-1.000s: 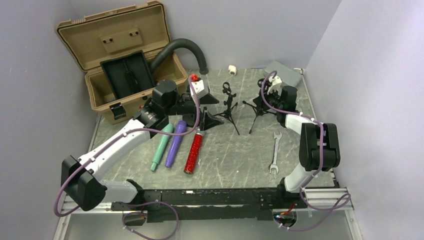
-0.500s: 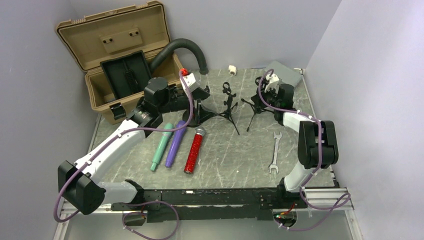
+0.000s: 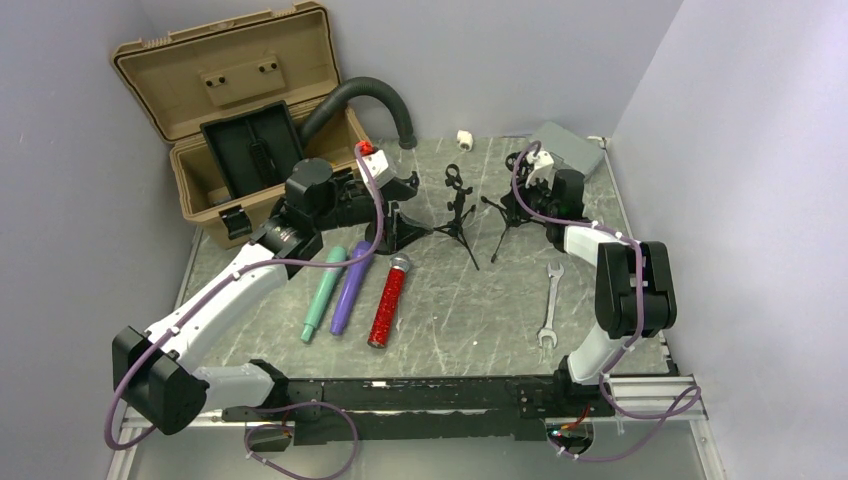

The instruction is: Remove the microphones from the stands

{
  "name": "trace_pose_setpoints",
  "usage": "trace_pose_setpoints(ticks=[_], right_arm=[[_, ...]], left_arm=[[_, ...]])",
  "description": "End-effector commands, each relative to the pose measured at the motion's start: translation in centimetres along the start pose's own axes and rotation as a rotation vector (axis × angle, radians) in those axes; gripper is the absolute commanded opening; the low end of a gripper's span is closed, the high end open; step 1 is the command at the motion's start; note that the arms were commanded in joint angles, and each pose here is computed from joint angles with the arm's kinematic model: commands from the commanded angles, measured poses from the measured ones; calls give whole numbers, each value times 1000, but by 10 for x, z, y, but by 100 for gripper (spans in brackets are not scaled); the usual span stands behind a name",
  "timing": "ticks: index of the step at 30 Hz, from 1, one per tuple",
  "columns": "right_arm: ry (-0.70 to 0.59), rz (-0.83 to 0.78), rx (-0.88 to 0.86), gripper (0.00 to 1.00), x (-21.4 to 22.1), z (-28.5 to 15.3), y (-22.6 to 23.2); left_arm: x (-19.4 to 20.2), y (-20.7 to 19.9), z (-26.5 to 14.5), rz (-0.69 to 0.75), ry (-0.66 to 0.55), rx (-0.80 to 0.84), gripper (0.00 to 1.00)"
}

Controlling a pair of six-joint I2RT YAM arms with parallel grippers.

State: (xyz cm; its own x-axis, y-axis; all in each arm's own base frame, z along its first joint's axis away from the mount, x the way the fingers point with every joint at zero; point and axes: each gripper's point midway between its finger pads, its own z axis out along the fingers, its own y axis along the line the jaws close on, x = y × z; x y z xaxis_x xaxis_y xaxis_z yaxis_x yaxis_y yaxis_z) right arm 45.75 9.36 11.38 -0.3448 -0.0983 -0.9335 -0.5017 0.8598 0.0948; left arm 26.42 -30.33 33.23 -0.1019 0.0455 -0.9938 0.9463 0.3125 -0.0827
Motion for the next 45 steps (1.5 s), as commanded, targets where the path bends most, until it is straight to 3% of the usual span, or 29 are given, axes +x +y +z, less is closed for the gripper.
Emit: trace_pose_setpoints(ticks=[1, 20, 27, 33, 38, 45], right_arm=[[-29, -23, -3, 36, -15, 5, 4], [41, -62, 48, 33, -6, -10, 6], [26, -67, 68, 52, -20, -21, 7], [27, -77, 82, 88, -32, -44, 13], [56, -89, 87, 96, -30, -70, 25], [63, -173, 17, 94, -35, -118, 57]], left_arm=[[-9, -1, -5, 19, -30, -9, 99], [7, 7, -9, 26, 2, -49, 99], [8, 12, -11, 21, 11, -70, 100], [10, 18, -17, 55, 32, -95, 99], [5, 22, -21, 74, 33, -114, 100], [-7, 31, -27, 107, 26, -157, 100]])
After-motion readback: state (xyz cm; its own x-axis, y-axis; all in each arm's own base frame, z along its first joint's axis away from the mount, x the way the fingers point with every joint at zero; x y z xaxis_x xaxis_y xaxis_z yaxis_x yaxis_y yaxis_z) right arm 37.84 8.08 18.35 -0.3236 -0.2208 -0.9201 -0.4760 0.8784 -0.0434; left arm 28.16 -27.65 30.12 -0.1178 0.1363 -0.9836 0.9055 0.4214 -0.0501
